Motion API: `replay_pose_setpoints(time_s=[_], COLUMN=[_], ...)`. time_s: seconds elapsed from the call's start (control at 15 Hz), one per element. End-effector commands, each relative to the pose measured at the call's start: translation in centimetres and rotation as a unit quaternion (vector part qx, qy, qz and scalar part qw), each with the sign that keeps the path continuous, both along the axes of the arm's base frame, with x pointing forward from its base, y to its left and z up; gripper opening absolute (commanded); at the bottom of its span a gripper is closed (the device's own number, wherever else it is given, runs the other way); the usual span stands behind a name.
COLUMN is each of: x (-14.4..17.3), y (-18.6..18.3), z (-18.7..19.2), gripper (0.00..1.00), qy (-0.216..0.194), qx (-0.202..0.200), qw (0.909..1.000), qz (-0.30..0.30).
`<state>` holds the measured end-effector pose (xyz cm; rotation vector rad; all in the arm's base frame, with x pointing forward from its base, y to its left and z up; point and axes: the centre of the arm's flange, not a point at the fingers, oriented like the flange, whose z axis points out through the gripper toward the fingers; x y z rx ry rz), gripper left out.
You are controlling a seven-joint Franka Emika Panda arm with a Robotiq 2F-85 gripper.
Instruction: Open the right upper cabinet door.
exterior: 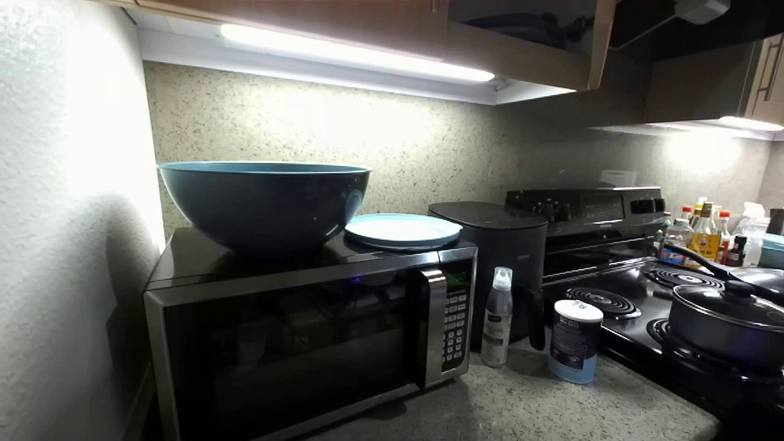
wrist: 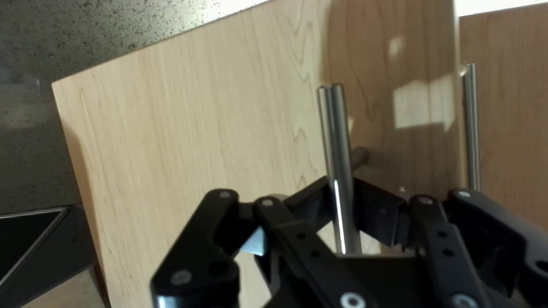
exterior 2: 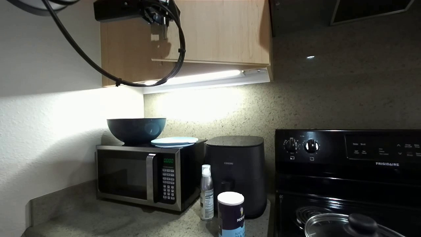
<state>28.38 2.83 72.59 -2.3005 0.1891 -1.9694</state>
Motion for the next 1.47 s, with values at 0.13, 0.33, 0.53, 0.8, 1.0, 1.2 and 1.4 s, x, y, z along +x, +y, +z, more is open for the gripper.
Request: replay_pose_setpoints(time_s=[0.13,0.33,0.53,0.8,1.0,1.2,1.4], x=[-5.7,-7.0,-7.8,-3.3,-3.9,-4.2,-7.0], y=[-6.1,-6.8,-7.8,-4.0,-4.8,-5.5,-9.4], z=[-0.8,-1.1,-1.3,-0.7,-0.9,-0.7,-0.5], gripper=[0.03,0.03,0.03,0.04,0.04,0.03,0.03], qy=[-0.016,-0.021,-0.023,-0.024,-0.029,-0.037,-0.051], qx=[0.038,0.035,0.035,0.002,0.003,0.011,0.043], qw=[0.9972,0.9977,0.9982,0.999,0.9985,0.9985,0.9977], qz=[-0.062,-0.053,-0.044,0.038,0.047,0.039,-0.005])
